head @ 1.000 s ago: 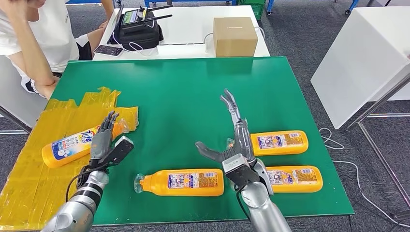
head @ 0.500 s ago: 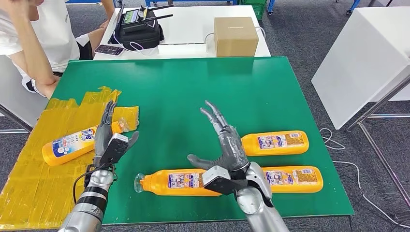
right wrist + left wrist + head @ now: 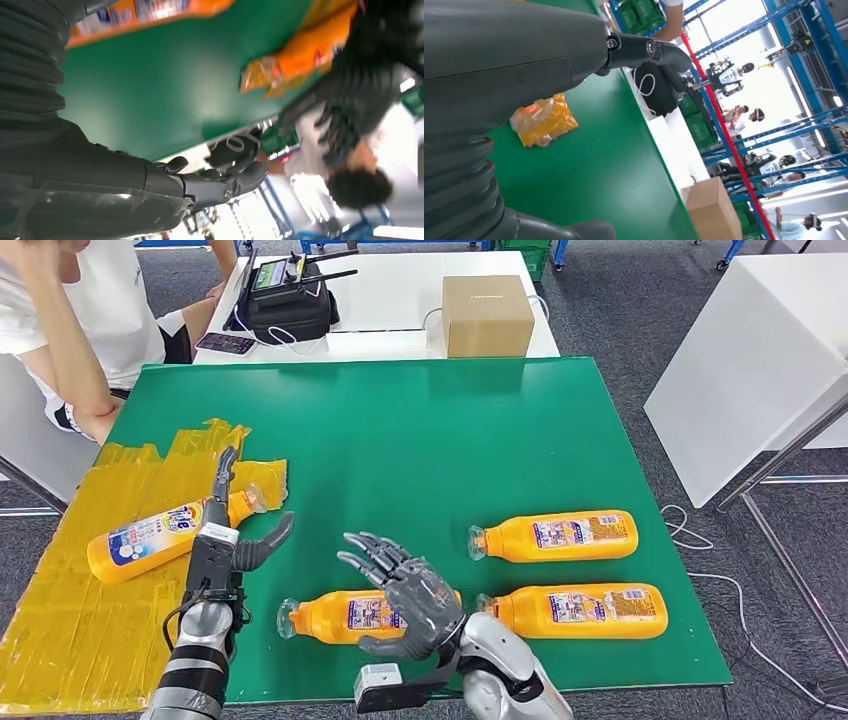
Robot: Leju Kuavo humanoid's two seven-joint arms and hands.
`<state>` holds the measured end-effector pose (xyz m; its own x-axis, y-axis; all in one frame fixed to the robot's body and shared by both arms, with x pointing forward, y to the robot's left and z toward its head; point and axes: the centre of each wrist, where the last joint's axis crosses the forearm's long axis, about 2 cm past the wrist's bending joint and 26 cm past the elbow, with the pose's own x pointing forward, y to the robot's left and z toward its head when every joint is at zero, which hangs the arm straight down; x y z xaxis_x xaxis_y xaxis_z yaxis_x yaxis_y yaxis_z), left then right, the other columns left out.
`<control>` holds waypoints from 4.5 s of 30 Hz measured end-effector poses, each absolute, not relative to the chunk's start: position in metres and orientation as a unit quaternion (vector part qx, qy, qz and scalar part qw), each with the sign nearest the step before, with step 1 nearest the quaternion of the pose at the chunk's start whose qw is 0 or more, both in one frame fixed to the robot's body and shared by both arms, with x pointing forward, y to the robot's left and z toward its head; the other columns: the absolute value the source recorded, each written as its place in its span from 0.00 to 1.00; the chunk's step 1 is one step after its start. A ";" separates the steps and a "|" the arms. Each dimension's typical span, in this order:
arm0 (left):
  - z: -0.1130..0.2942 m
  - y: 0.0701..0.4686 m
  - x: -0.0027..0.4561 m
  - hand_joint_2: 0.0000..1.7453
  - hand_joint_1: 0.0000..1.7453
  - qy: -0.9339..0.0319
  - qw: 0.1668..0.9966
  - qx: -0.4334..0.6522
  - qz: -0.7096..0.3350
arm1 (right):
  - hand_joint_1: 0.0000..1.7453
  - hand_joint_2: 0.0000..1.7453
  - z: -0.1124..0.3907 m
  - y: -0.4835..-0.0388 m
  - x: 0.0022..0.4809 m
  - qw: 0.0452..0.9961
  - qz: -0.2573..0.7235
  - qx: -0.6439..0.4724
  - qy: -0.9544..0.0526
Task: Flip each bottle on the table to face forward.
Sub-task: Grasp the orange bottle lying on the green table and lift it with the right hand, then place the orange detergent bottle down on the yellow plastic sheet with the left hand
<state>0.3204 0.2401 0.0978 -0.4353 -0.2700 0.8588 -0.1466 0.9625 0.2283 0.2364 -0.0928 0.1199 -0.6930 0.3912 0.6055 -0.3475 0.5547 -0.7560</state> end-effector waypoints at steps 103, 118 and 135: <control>0.105 0.189 0.302 1.00 0.00 -0.819 0.567 -0.078 -0.036 | 1.00 1.00 0.112 -0.161 0.301 0.534 0.128 -0.203 -0.810; 0.111 0.166 0.298 1.00 0.00 -0.783 0.557 -0.272 -0.039 | 1.00 1.00 0.113 -0.159 0.299 0.523 0.100 -0.156 -0.832; 0.124 0.148 0.319 1.00 0.00 -0.771 0.552 -0.311 -0.063 | 1.00 1.00 0.114 -0.112 0.307 0.526 0.125 -0.024 -0.841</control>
